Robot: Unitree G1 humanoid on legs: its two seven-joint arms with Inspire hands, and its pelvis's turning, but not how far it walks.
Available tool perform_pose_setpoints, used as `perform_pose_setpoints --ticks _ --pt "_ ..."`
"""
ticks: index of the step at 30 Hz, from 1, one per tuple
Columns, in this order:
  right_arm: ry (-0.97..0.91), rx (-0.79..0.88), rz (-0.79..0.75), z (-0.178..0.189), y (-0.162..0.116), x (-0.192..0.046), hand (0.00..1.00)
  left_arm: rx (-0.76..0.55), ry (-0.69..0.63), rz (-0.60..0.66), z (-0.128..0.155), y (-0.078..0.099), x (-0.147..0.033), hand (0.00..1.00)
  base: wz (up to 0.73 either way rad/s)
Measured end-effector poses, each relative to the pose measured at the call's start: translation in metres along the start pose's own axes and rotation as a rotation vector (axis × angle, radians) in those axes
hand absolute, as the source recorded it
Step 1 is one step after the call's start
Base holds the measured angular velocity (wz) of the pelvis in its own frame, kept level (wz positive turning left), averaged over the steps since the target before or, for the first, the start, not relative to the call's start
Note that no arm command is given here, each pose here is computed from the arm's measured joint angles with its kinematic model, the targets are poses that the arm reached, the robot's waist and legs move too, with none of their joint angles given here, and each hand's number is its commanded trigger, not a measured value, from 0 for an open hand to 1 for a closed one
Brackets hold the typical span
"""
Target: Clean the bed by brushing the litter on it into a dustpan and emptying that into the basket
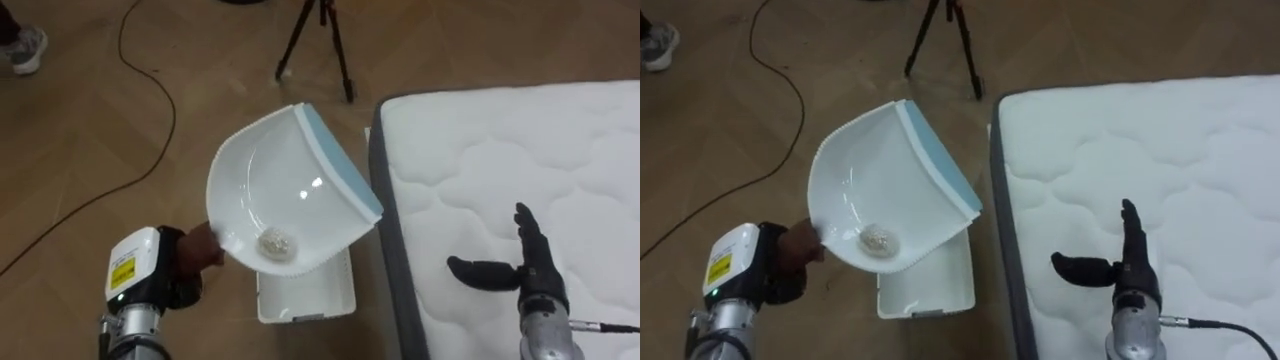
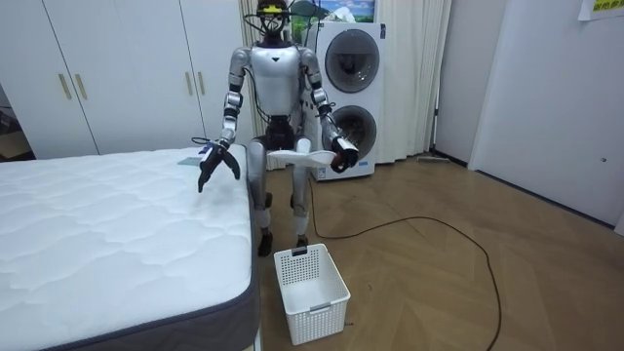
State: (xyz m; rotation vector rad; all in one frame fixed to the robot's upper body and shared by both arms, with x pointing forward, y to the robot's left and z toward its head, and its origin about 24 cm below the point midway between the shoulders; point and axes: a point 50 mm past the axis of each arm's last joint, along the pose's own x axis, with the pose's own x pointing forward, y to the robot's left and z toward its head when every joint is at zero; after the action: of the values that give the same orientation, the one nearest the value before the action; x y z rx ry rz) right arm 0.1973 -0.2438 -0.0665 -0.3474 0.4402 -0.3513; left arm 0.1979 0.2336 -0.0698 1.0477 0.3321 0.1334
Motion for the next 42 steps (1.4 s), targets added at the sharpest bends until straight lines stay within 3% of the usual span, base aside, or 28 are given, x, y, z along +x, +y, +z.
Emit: perform_pose_setpoints --ticks 7,15,22,33,42 --pt "0.035 -0.071 -0.014 -0.012 -0.007 0.004 0.00 0.078 0.045 -0.015 -0.016 0.022 0.025 1.00 0.00" --pt "-0.020 -0.117 -0.014 -0.002 -0.013 0.011 0.00 0.226 0.041 -0.029 -0.029 0.071 0.052 1.00 -0.04" --pt "-0.088 -0.197 -0.028 0.004 -0.017 0.011 0.00 0.256 0.046 -0.045 -0.024 0.085 0.063 1.00 0.08" --pt "-0.145 -0.226 0.002 0.014 -0.007 0.009 0.00 0.445 -0.012 -0.137 -0.009 0.095 0.078 1.00 0.00" --pt "-0.168 -0.224 -0.026 0.019 -0.008 0.009 0.00 0.599 0.038 -0.170 -0.021 0.111 0.080 1.00 -0.03"
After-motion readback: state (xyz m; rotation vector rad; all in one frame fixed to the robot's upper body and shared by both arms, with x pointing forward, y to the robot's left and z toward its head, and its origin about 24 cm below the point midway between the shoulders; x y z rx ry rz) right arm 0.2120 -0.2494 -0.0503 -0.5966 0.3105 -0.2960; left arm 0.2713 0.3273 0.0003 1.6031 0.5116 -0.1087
